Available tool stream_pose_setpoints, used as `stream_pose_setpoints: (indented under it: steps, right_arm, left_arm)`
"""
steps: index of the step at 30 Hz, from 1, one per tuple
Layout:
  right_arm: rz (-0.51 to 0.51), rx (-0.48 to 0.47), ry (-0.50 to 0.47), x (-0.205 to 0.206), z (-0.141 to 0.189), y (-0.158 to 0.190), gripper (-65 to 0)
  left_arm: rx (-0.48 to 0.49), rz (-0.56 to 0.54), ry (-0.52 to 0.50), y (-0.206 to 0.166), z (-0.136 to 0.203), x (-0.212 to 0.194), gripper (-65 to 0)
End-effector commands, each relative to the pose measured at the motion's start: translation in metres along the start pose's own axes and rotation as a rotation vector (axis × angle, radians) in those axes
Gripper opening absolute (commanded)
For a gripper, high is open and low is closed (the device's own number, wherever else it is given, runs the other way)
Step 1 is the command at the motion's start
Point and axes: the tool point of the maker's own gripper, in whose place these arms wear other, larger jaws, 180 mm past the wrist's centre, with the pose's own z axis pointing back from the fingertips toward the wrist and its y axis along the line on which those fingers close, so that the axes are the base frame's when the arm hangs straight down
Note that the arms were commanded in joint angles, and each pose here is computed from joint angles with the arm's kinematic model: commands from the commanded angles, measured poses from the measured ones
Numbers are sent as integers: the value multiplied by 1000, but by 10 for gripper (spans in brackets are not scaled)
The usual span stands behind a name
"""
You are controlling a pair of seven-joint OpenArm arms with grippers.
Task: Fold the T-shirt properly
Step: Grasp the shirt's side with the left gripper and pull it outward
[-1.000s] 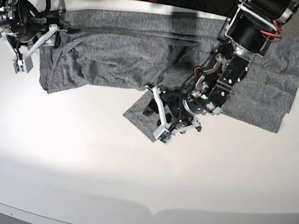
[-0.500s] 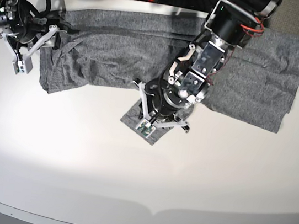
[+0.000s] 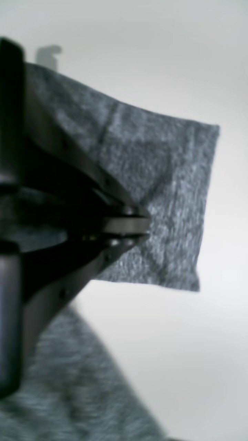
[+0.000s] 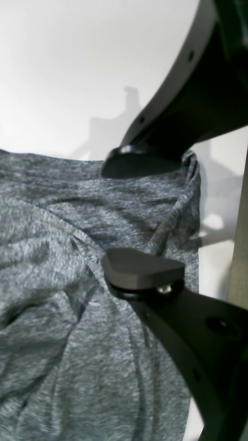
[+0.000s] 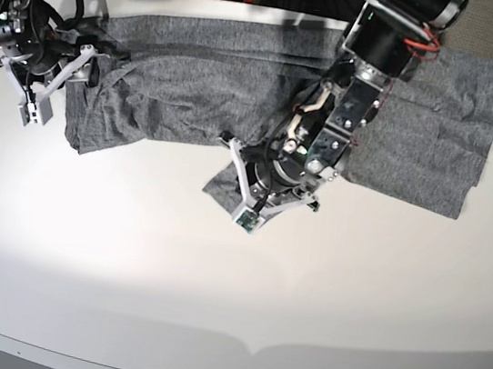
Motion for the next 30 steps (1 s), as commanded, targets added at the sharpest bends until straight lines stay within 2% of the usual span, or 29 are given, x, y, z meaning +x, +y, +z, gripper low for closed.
stream_pose_setpoints:
  steps: [1, 7, 11, 14, 22, 30]
  right_arm:
    - [20, -15, -42, 12, 6, -5, -294]
    - [20, -15, -47, 13, 6, -5, -294]
    - [20, -15, -49, 14, 6, -5, -294]
    - [20, -15, -50, 14, 6, -5, -294]
    - [18, -11, -96, 22, 6, -4, -294]
    - [19, -11, -96, 22, 6, -4, -294]
  left_arm:
    - [1, -10, -66, 1, 6, 29, -650]
    - [15, -24, -189, 9, 34, 74, -650]
    - [14, -13, -220, 15, 54, 87, -650]
    - [53, 11, -266, 28, 79, 88, -650]
    - [200, 2, -310, 54, 162, 44, -650]
    - [401, 111, -311, 106, 220, -11, -650]
